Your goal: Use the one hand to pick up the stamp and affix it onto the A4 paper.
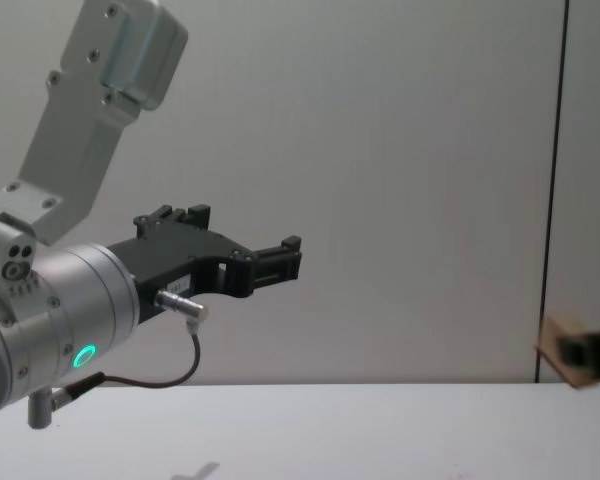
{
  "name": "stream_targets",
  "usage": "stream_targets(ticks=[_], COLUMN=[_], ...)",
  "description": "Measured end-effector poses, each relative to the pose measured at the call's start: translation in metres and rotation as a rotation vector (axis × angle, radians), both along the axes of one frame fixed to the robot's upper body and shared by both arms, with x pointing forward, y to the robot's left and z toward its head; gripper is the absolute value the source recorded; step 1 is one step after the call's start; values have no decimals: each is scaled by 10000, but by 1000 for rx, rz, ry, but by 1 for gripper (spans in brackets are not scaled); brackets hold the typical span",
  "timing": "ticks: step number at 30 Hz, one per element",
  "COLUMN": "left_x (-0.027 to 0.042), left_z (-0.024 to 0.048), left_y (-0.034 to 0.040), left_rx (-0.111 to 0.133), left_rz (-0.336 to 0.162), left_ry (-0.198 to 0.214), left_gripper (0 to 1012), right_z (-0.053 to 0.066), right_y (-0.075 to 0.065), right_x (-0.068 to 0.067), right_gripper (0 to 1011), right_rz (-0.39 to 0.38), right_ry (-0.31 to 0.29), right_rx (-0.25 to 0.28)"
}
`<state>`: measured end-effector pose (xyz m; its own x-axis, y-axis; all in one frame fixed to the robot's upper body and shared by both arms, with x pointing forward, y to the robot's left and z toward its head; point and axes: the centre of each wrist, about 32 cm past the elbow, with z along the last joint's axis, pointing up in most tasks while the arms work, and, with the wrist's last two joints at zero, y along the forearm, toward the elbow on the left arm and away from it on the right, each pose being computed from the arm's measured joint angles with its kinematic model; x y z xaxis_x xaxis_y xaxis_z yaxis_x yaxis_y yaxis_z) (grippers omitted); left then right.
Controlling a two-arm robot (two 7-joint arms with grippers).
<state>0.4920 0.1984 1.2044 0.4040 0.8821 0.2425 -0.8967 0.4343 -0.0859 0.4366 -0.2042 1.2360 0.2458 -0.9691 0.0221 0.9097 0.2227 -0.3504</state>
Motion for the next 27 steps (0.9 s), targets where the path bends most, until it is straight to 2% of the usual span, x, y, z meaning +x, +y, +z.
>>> stream_targets(ticks=[11,27], left_x=[0,0], left_z=[0,0], left_y=[0,0], left_rx=[0,0], left_rz=[0,0], left_ry=[0,0], left_gripper=[1001,1001], right_z=[-145,-345], right_y=[-253,-402], right_x=[-122,-145], right_gripper=[213,214], right_rz=[-114,-146], right_ry=[89,187], right_rx=[-34,-52])
